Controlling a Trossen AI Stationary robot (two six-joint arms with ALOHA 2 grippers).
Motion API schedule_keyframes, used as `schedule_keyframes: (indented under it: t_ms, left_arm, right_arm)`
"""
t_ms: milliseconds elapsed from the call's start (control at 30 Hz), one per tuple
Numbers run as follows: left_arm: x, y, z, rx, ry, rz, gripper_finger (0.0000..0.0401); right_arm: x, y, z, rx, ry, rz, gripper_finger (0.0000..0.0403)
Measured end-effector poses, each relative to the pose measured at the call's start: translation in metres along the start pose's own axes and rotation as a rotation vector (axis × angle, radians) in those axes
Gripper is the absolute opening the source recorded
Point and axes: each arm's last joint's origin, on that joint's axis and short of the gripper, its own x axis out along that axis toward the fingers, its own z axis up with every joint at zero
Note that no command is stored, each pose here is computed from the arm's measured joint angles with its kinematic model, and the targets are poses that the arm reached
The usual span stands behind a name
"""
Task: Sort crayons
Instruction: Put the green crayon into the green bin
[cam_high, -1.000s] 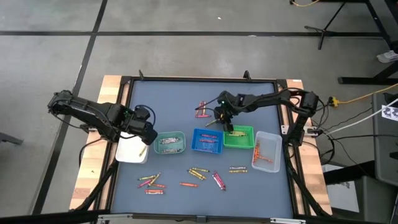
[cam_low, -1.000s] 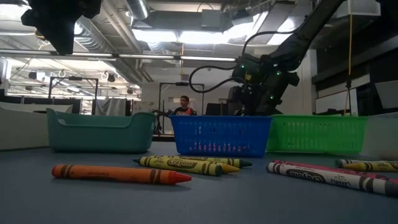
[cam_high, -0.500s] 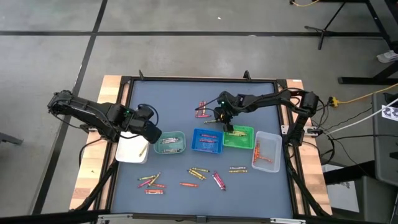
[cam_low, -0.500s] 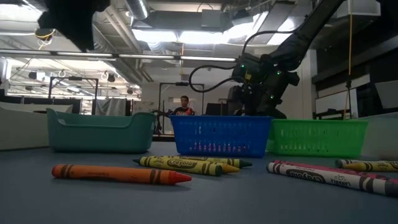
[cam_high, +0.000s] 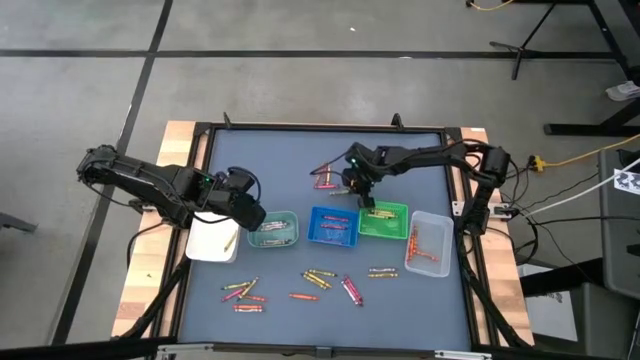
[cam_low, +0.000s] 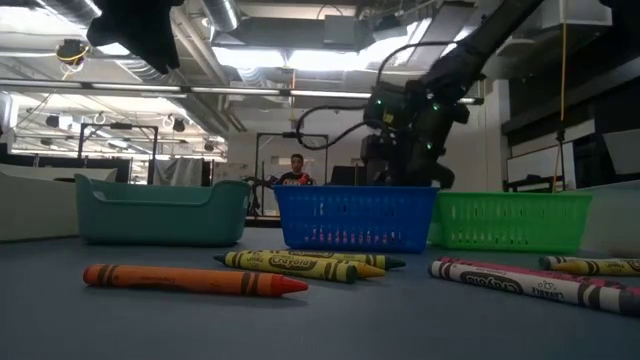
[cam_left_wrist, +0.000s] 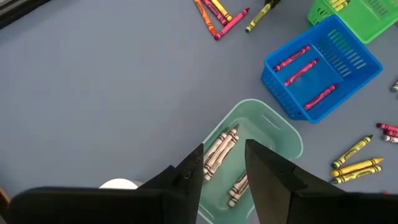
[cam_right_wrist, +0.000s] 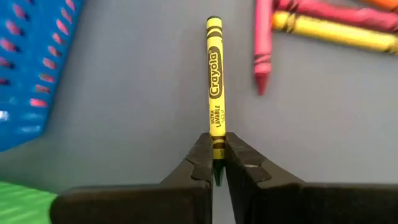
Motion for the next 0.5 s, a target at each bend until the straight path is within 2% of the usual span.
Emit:
schedule_keyframes:
  t_ms: [300,500]
  left_arm:
    - [0.000,0.000,0.000,0.000,0.000,0.000,0.0102]
    - [0.000,0.000,0.000,0.001,0.000,0.001,0.0102]
  right_arm:
    - [-0.034,-0.005,0.028,0.040,0.105,0.068,0.0021]
    - [-0.063,-0.002,0.047,0.156,0.174,0.105,0.0018]
